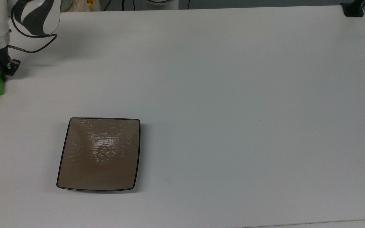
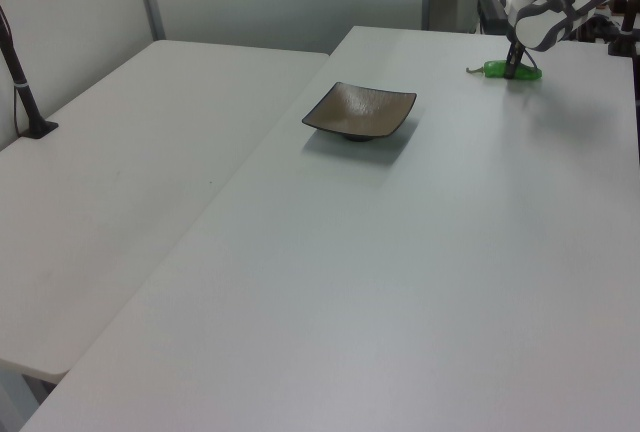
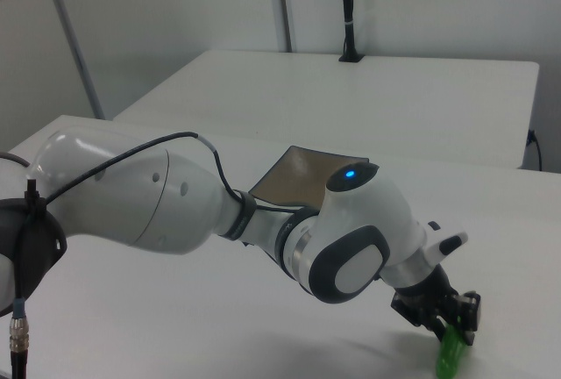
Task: Chili peppers are placed on a ceramic plate
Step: 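Lift the chili pepper and carry it over the ceramic plate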
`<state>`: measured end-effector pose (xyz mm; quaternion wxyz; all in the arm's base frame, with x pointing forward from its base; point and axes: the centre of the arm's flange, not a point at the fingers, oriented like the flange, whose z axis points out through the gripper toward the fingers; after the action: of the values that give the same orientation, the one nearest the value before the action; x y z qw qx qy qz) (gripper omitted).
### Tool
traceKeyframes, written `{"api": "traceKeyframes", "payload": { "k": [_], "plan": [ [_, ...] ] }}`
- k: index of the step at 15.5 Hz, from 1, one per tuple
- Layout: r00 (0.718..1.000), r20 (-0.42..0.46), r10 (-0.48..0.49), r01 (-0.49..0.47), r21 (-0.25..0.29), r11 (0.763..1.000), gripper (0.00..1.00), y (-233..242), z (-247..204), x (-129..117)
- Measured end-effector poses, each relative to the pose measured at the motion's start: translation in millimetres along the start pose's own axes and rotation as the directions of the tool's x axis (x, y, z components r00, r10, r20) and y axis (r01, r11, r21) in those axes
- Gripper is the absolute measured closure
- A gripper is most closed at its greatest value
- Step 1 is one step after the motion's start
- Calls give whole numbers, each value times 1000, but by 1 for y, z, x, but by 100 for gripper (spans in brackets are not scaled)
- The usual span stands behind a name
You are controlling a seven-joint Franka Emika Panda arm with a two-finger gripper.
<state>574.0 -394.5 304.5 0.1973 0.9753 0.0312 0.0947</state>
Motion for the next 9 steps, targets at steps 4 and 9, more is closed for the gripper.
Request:
{"api": "traceKeyframes", "payload": {
  "k": [4, 9],
  "plan": [
    [1000, -14, -9, 9, 2, 1000, 58, -6, -4, 8],
    [995, -86, 54, -50, 43, 998, 58, -21, -29, 37]
  ]
}}
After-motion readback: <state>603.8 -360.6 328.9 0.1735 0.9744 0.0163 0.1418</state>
